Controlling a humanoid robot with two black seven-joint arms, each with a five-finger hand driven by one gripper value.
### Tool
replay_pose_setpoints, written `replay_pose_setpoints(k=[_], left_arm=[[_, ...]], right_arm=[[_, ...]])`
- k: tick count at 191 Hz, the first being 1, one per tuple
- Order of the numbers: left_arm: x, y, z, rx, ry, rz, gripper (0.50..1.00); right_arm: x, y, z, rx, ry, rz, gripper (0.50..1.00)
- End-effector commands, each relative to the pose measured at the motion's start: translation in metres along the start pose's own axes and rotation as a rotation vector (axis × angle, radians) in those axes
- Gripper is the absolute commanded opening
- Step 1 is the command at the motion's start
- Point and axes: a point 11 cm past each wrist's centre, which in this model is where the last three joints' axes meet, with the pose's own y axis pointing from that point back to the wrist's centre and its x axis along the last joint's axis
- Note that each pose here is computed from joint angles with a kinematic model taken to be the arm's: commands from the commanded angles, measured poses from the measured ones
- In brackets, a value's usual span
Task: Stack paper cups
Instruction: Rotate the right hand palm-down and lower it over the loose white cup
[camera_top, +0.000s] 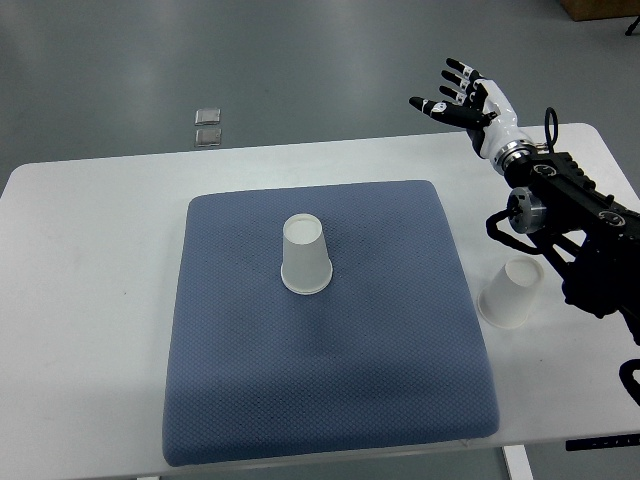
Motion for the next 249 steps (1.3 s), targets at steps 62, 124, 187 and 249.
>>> replay_pose_setpoints(k=[62, 124, 187, 249], left_arm=[[0.000, 0.000, 0.000, 0.000, -0.002, 0.000, 1.000], [0.000, 0.000, 0.000, 0.000, 0.000, 0.000, 1.000], [0.000, 0.000, 0.000, 0.000, 0.000, 0.000, 1.000], [0.000, 0.000, 0.000, 0.000, 0.002, 0.000, 1.000]], right_arm=[[0.050, 0.030, -0.030, 0.049, 0.469, -0.273, 0.926], [0.062, 0.067, -0.045, 0.012, 0.765, -0.615, 0.926], [0.058, 0.100, -0.019, -0.101, 0.942, -0.892, 0.926], [0.056, 0.114, 0.005, -0.159, 1.052, -0.997, 0.926]])
